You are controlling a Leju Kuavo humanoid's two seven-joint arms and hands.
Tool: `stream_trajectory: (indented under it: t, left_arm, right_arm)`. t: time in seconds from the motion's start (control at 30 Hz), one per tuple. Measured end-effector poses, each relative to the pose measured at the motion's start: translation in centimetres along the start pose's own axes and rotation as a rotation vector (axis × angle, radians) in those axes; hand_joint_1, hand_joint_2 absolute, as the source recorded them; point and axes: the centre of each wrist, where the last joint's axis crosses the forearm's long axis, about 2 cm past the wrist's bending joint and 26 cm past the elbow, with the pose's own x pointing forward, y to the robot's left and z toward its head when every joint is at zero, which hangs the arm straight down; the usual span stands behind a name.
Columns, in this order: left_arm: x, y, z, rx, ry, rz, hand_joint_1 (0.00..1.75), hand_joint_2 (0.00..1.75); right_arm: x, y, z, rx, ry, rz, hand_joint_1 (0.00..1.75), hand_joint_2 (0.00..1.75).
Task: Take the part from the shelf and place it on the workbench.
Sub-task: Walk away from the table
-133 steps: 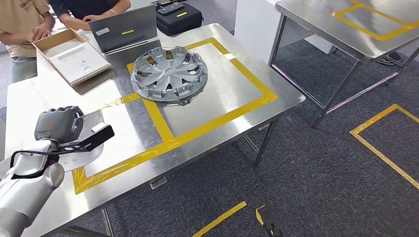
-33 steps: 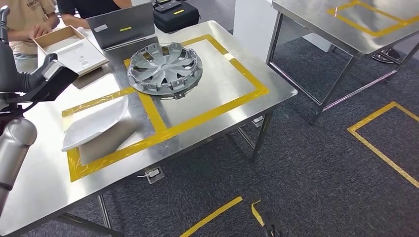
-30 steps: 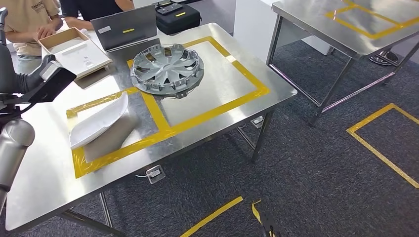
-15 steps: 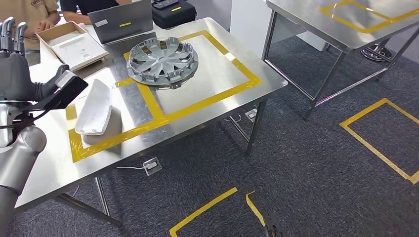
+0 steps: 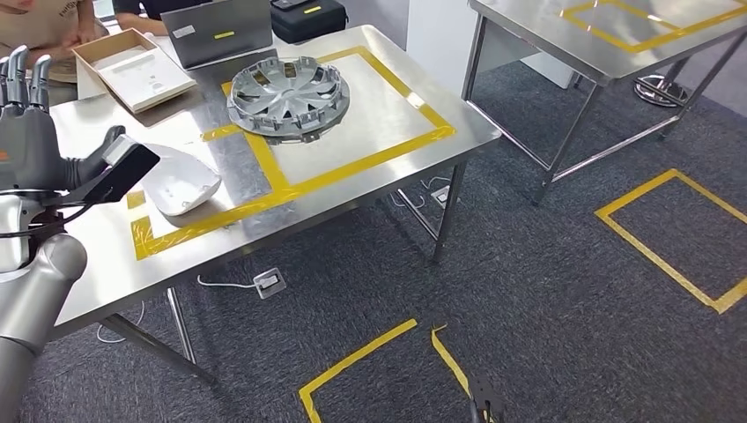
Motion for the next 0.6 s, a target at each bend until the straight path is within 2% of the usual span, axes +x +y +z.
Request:
stream_trajectory:
  t: [0.6]
  left_arm:
    - [0.10, -0.51, 0.49, -0.024, 0.024, -0.004, 0.00, 0.00]
  right_arm:
    - [0.14, 0.15, -0.01, 0.003, -0.004, -0.016, 0.00, 0.00]
